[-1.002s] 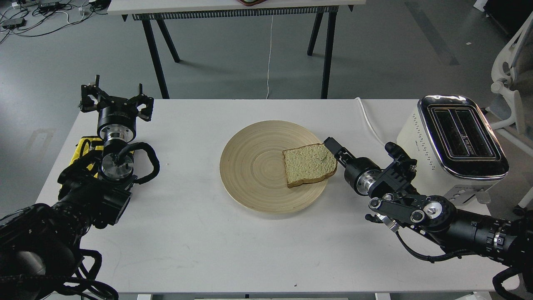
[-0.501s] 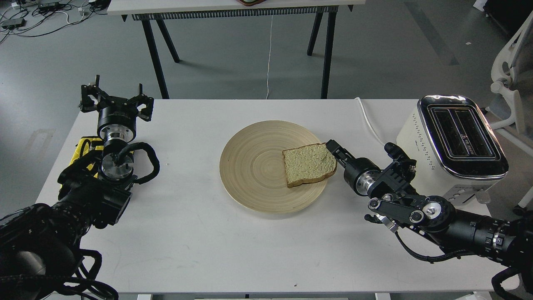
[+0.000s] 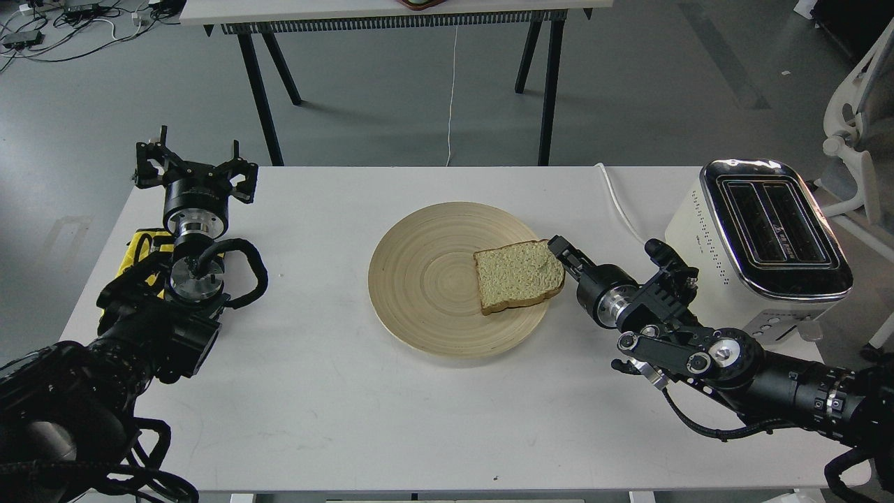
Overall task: Put bread in toaster with right arm
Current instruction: 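Lower the open right gripper beside the bread slice's edge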
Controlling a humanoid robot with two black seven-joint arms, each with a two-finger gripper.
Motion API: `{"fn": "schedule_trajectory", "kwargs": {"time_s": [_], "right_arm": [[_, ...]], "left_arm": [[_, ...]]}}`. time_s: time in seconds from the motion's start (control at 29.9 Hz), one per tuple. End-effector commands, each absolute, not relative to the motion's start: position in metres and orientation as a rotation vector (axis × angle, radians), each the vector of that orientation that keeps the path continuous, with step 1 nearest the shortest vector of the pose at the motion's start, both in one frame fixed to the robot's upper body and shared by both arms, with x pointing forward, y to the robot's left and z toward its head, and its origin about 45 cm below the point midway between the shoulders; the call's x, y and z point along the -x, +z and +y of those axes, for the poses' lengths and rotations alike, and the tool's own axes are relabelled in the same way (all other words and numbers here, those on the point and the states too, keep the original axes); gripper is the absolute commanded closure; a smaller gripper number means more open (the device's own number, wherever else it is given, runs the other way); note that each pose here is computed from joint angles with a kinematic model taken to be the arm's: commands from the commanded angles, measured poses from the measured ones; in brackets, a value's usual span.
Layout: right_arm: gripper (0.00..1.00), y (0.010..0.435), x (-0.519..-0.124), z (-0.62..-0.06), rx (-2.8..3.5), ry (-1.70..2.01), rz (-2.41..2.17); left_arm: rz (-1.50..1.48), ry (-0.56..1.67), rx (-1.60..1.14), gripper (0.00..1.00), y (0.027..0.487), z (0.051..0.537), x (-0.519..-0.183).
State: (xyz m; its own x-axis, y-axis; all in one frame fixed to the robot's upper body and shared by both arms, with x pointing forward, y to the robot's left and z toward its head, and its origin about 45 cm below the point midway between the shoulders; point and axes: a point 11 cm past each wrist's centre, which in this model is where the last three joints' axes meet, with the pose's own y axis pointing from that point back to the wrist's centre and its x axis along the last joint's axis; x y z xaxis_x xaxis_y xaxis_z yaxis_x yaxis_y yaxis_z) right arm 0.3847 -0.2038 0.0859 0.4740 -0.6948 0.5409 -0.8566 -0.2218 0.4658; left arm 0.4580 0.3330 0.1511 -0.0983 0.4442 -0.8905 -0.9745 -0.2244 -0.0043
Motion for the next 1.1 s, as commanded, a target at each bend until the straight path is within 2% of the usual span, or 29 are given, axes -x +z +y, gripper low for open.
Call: {"fn": "schedule_trajectory", "kwargs": {"time_s": [0.0,0.13,0.4,1.07], "right_arm": [[0.58,0.0854,-0.3841,-0.2042,-1.985,0.277,-1.283],[0.64,0.0851,-0.3838,-0.2041,-1.986,0.276,-1.28],[0.69,0.085,-0.3837,-0.204,-1.987,0.276,-1.278],[0.78,0.0851,-0.383,-0.2031,-1.992,0.273,-1.274]], "left_arm": [[0.772,1.59,0.977,0.0,0.1511,0.333,-0.458],[0.772,1.59,0.977,0.0,0.1511,0.333,-0.458],[0.772,1.59,0.977,0.0,0.1511,0.333,-0.458],[0.772,1.59,0.977,0.0,0.1511,0.333,-0.458]]}}
